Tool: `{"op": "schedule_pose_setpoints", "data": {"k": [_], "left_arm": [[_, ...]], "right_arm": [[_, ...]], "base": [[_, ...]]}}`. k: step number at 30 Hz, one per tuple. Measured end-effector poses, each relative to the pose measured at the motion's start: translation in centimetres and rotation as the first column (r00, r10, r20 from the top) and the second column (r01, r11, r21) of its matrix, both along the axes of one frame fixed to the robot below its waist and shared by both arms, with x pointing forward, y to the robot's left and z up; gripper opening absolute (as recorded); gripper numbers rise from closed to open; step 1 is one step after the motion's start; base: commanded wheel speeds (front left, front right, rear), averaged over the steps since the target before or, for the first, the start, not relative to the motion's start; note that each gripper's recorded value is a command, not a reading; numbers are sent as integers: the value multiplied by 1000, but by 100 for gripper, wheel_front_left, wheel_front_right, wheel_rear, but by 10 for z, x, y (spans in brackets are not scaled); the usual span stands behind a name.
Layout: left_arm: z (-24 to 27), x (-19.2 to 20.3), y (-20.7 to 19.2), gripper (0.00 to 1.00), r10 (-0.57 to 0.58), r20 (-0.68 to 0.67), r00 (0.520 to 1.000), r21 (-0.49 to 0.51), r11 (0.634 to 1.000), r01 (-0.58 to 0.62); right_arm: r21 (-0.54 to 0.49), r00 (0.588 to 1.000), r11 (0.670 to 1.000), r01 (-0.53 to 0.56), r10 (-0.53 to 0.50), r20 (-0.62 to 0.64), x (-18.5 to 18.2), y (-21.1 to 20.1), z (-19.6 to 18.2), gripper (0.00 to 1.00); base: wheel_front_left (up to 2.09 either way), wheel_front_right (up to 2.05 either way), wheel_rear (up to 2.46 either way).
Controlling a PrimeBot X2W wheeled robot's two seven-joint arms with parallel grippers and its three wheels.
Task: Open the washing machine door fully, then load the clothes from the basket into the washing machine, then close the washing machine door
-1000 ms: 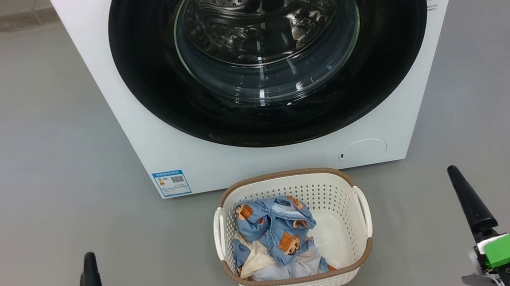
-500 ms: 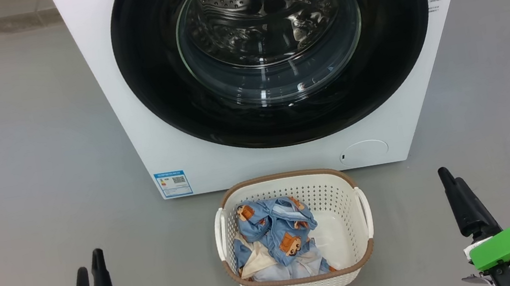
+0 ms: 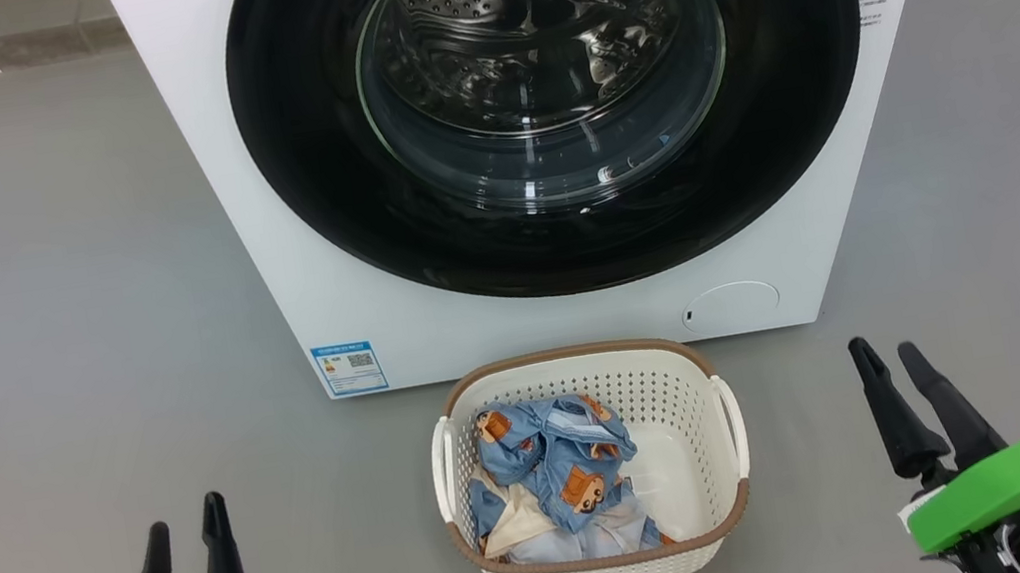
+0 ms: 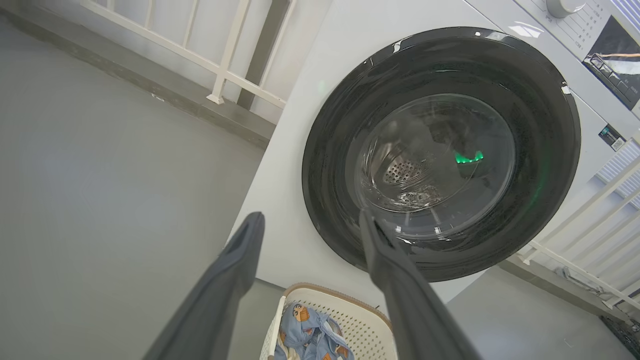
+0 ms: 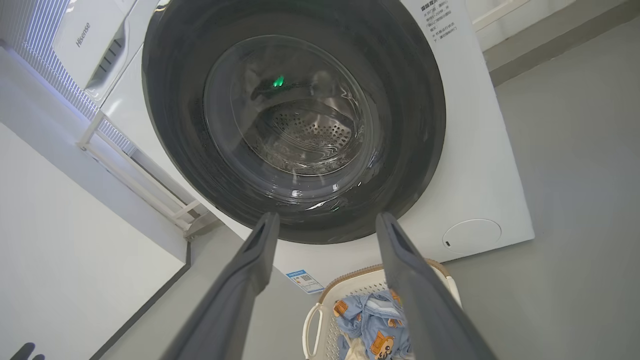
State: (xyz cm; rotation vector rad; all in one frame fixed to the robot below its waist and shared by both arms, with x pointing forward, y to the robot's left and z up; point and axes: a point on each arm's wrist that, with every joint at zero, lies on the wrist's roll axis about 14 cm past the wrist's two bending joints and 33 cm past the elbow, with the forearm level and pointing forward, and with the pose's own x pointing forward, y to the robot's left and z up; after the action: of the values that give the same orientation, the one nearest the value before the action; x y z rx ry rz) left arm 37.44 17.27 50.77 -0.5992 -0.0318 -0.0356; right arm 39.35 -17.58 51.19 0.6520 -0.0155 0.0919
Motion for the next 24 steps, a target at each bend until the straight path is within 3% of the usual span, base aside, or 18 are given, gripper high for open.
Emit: {"op": "schedule_pose_setpoints", "data": {"k": [11,24], "left_arm": [[9,5,-3,100,-13,45,999,153,988,6],[7,4,-6,100,-31,57,998,267,964,14]], "right_arm": [[-165,999,986,-12,20,44,4,5,6,100],[-311,994,950,-15,47,95,10,9,15,100]], "base": [[0,0,0],[0,0,0]]}}
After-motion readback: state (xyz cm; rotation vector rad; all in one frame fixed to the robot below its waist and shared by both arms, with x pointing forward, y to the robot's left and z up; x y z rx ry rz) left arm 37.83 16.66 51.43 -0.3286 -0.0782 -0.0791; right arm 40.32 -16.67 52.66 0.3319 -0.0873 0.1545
